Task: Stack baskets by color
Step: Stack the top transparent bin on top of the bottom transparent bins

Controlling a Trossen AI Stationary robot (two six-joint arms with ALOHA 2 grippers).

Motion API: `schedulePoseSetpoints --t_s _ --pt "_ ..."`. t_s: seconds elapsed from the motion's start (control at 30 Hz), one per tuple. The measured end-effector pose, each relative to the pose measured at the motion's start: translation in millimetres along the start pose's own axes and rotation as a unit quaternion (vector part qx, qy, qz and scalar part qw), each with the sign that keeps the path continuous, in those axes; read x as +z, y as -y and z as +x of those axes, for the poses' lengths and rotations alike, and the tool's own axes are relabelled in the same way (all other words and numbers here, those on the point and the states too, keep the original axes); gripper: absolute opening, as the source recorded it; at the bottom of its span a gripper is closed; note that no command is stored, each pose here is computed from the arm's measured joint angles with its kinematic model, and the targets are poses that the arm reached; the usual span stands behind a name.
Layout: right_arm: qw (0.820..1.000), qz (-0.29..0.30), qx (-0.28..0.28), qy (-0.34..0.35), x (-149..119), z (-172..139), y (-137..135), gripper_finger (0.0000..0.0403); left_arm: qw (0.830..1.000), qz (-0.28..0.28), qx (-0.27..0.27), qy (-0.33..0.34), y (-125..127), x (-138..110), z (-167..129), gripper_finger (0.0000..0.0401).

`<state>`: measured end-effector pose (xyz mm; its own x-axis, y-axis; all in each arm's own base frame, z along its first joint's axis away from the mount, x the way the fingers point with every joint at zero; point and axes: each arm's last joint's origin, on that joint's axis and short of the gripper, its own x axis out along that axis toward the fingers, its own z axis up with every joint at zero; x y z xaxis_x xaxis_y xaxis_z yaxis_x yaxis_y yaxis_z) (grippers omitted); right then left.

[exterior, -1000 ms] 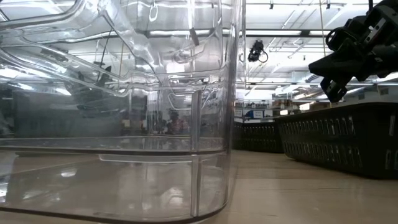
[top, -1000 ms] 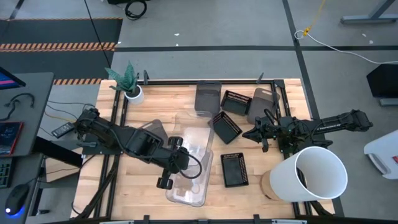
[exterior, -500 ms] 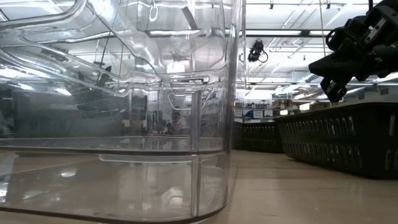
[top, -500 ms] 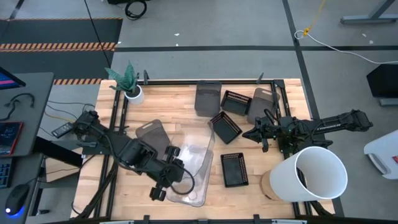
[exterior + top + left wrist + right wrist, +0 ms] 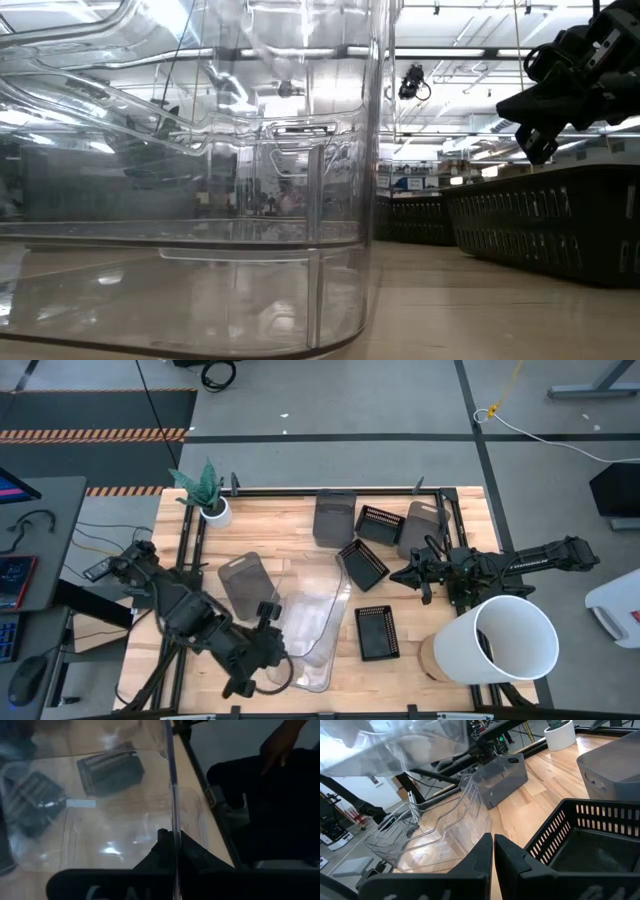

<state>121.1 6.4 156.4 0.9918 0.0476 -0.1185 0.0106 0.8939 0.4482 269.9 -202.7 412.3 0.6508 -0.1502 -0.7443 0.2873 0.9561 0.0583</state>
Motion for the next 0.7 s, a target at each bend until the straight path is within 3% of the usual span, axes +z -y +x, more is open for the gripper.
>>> schedulePoseSetpoints --t_s 0.47,0.7 --pt "1.0 0.0 0.0 0.0 0 0 0 0.0023 0.998 -0.016 -0.064 0.01 28 -2 -19 0.0004" --pt "1.0 0.0 0.0 0.0 0 0 0 0.0023 0.998 -0.035 -0.056 0.007 25 -1 -15 0.0004"
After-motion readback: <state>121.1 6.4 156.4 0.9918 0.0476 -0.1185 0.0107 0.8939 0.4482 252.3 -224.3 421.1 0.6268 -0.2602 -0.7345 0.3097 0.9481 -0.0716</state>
